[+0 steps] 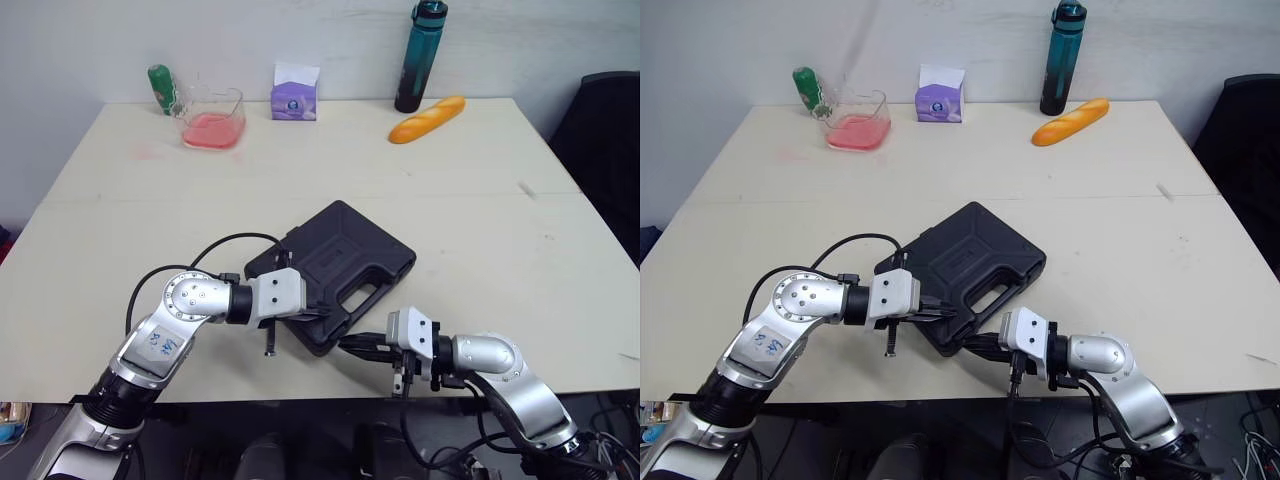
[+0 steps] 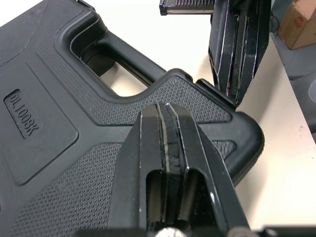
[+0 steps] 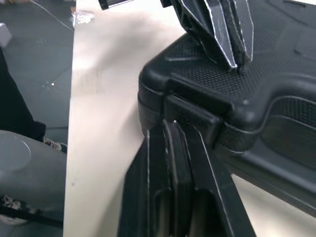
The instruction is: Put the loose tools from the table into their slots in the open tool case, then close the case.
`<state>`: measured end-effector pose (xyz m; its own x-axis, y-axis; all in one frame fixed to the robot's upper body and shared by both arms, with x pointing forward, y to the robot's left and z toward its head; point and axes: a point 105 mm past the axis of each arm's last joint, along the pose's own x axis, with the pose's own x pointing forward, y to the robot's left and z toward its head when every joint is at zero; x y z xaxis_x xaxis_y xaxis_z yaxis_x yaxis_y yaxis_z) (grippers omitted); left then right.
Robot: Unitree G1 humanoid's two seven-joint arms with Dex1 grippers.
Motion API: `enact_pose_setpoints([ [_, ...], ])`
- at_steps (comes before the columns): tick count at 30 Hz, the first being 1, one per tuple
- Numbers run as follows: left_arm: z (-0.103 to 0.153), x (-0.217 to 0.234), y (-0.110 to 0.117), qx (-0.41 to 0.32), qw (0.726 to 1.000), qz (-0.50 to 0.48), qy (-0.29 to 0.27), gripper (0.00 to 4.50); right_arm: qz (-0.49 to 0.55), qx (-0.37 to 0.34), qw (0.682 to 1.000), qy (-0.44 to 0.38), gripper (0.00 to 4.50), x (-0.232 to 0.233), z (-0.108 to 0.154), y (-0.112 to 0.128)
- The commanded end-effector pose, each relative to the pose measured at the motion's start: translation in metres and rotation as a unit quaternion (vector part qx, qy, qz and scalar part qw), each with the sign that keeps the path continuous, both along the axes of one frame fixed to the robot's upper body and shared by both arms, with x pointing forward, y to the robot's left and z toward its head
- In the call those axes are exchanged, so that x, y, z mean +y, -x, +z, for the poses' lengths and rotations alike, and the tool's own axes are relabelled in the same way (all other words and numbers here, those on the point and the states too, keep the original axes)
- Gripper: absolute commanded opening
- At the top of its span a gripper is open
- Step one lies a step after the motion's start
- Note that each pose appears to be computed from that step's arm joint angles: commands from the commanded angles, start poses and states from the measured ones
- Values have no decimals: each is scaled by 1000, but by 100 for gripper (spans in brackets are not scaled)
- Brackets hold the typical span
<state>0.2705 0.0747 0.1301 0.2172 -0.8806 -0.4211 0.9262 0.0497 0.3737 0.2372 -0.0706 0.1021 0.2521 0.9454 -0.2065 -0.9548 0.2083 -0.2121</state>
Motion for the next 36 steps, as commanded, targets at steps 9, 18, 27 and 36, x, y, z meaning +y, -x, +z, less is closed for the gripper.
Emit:
enact_pose_setpoints([
  [9,-63,17,13,118,990,28,-78,2,2,-58,997,-45,1,8,37,-2],
  [18,-39,17,4,83,996,27,-30,2,6,-43,999,-24,1,-4,32,7],
  [27,42,31,9,-30,992,-9,119,2,4,-22,999,47,1,-64,50,20],
  [36,59,115,23,-11,987,116,107,142,-111,-61,986,108,32,-153,79,-9],
])
